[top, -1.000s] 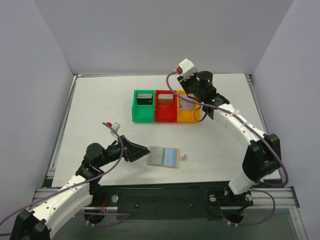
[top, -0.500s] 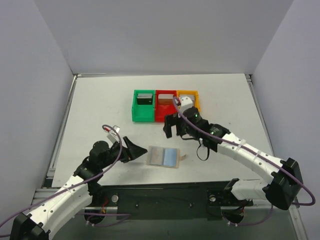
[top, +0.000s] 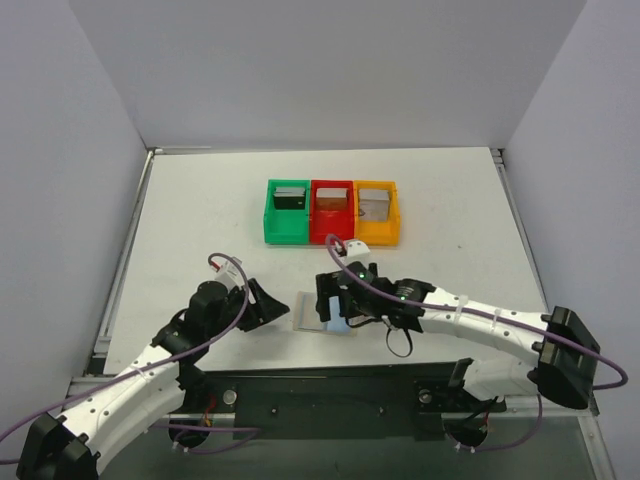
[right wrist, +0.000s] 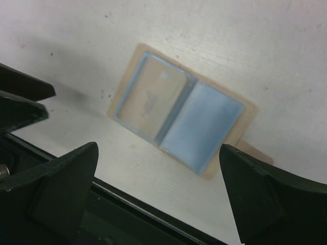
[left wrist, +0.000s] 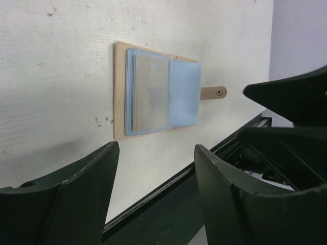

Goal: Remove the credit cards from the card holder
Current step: Remove the credit card from the card holder.

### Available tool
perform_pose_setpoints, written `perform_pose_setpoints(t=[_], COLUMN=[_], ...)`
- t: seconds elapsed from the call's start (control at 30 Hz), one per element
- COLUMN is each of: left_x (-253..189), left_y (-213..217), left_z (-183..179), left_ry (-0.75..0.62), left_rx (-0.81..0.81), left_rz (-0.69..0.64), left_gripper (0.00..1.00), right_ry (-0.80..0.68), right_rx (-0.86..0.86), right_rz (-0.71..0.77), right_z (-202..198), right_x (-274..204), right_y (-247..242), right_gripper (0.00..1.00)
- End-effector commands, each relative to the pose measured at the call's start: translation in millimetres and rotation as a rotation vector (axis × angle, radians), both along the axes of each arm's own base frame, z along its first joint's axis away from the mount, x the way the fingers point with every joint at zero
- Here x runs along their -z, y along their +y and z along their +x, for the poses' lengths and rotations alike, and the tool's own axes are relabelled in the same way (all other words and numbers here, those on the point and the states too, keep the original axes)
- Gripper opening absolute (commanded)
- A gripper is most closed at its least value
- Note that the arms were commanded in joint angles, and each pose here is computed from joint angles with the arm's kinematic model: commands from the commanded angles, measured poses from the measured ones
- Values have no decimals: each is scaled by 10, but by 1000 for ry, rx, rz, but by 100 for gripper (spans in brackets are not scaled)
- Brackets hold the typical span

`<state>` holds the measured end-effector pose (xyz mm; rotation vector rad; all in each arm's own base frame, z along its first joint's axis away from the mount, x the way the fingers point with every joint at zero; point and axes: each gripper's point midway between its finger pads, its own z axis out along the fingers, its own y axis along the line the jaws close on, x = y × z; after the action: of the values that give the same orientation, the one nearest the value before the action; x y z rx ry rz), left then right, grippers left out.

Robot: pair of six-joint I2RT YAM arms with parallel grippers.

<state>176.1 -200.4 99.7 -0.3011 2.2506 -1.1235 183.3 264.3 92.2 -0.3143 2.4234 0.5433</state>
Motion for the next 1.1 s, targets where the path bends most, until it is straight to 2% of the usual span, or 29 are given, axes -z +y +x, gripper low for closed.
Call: perform_pose_setpoints(t=[0.0, 0.1, 0.17, 0.23, 0.33, 0.37, 0.4, 0.5, 0.53, 0.57, 0.6, 0.63, 0.67, 0.73, 0.8, 0.97, 1.07], left_x=[-123, -156, -200, -235, -220, -202, -184, -71, -37, -1, 54, 67, 73, 81, 19, -30, 134], left_y=[-14, 52, 108, 142, 185, 196, 190, 184, 163, 151, 133, 119, 88, 43, -14, -165, -251], left_z=[85, 104, 115, 111, 110, 113, 113, 96, 92, 88, 79, 83, 95, 126, 188, 331, 338], left_ry=[-50, -57, -72, -85, -76, -64, -52, -12, 5, 15, 36, 41, 42, 44, 23, 9, 61], left_rx=[-13, -52, -77, -92, -114, -125, -127, -128, -123, -121, -117, -116, -110, -108, -110, -86, -53], left_rz=[-6, 2, 8, 7, 10, 9, 7, 12, 8, 5, 1, -5, -19, -41, -83, -112, -98], left_gripper=[70, 70, 70, 70, 70, 70, 70, 68, 67, 66, 63, 61, 53, 39, 35, 34, 32], right_ry=[-228, -194, -116, -144, -143, -138, -135, -115, -104, -91, -79, -65, -55, -34, -26, 2, 14], right_rx=[101, 134, 58, 2, 19, 8, 3, -19, -24, -29, -32, -38, -37, -33, -29, -18, -15], right_rz=[-296, -289, -241, -201, -287, -327, -355, -376, -388, -391, -399, -402, -408, -400, -392, -387, -365], right_z=[221, 245, 173, 107, 170, 164, 188, 164, 166, 153, 153, 138, 137, 123, 109, 56, 25], right_x=[-244, -227, -123, -132, -135, -92, -73, 33, 96, 127, 183, 221, 270, 334, 358, 452, 483], right_y=[-112, -7, 148, 273, 275, 276, 325, 424, 455, 473, 509, 527, 550, 587, 605, 573, 576], right_gripper=[97, 95, 100, 100, 97, 87, 82, 55, 51, 42, 37, 27, 24, 23, 24, 34, 35])
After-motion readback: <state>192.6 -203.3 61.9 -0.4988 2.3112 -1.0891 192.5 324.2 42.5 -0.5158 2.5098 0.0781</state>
